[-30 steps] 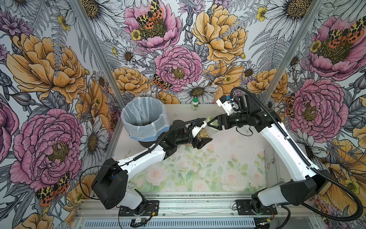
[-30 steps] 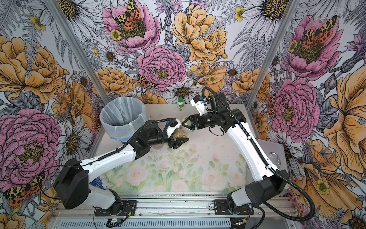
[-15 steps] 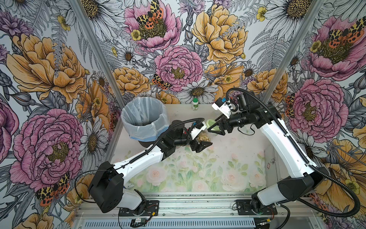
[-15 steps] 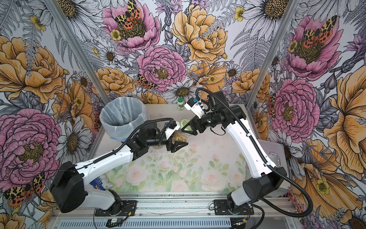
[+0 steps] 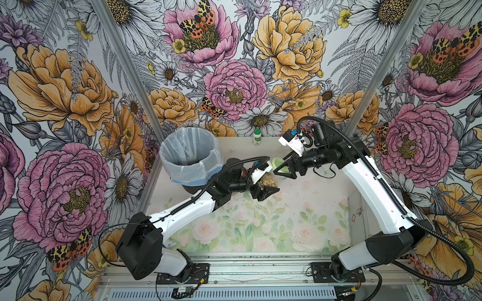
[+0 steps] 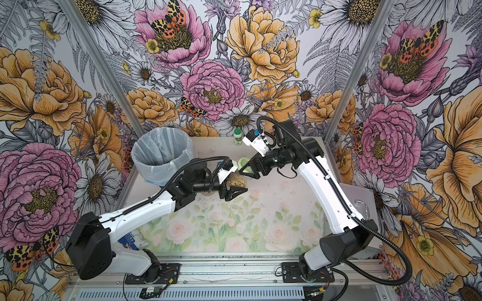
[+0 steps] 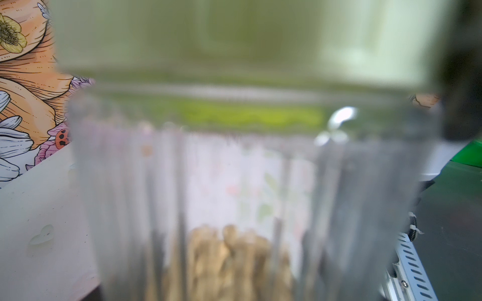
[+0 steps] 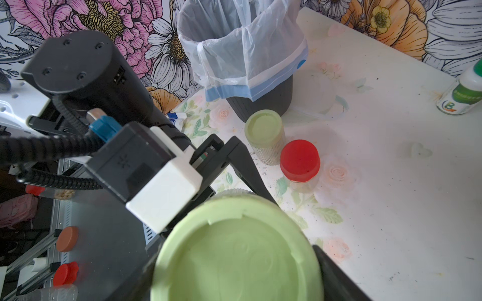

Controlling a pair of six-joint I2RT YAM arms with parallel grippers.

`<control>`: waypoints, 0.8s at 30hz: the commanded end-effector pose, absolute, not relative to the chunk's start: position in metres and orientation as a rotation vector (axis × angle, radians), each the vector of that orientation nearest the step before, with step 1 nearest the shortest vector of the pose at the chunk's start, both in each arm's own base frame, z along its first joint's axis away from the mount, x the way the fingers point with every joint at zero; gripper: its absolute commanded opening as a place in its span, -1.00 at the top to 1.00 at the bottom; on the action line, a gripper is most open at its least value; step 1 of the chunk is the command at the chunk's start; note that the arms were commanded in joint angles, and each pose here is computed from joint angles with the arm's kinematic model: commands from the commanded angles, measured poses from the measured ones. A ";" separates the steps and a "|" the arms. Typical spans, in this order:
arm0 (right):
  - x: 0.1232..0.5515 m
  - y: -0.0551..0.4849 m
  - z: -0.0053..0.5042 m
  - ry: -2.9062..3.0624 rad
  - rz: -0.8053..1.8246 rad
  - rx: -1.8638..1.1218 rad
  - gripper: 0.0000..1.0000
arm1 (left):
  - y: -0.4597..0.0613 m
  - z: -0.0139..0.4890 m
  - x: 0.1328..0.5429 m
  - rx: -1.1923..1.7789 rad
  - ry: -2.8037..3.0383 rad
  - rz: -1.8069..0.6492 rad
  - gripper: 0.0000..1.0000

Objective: Empty moldy peanuts from jars
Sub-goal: Unscrew the lid from the jar.

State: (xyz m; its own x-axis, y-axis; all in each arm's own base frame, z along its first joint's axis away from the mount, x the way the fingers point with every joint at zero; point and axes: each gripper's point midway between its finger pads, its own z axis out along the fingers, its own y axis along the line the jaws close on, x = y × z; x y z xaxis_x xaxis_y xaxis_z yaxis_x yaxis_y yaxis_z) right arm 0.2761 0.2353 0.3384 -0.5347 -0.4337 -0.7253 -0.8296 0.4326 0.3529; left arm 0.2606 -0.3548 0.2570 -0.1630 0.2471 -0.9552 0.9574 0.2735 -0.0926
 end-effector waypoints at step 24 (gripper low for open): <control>0.264 0.220 0.347 2.128 0.861 -1.032 -0.95 | -0.349 0.342 0.265 1.083 1.316 -0.885 0.29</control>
